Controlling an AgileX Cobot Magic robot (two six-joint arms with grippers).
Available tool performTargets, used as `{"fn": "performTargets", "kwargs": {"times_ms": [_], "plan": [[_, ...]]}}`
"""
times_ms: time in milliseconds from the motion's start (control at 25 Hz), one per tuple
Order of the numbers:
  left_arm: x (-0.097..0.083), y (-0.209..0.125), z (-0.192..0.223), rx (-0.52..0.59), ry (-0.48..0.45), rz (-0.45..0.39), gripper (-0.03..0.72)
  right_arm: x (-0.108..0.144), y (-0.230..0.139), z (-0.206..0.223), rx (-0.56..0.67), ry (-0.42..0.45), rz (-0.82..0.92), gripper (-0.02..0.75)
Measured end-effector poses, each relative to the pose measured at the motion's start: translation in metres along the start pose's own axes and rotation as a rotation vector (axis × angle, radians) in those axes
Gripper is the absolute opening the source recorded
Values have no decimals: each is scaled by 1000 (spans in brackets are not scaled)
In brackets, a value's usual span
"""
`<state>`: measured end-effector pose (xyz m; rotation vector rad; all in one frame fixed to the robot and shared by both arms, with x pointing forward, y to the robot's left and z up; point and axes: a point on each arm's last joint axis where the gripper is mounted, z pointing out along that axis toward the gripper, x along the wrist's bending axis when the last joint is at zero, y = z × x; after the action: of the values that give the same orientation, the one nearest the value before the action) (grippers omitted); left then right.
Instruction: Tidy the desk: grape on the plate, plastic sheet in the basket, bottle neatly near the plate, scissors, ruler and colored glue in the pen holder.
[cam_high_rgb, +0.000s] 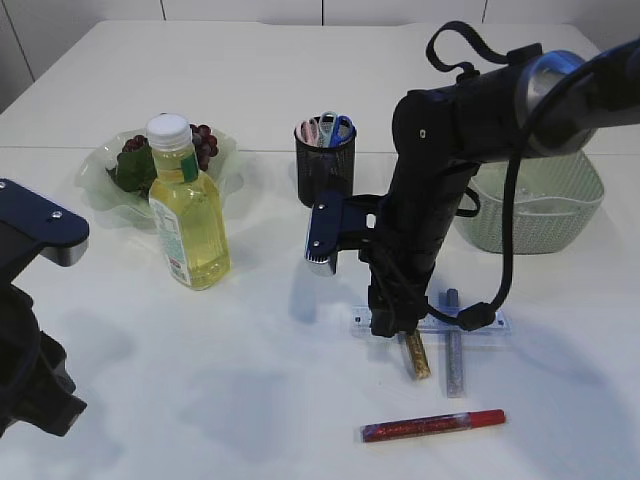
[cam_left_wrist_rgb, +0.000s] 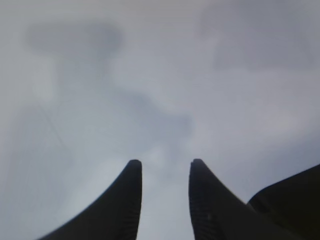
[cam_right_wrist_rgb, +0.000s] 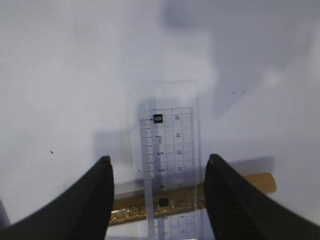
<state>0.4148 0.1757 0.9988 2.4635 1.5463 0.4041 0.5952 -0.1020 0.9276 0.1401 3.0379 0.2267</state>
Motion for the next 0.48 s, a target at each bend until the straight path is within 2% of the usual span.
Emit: {"fn": "performTargets", "kwargs": {"times_ms": [280,480], "plan": [[0,0,0,0,0,0,239,-2,0,12,13,22,3,457],[0,0,0,0,0,0,239,-6,3,11,1,4,2,457]]}}
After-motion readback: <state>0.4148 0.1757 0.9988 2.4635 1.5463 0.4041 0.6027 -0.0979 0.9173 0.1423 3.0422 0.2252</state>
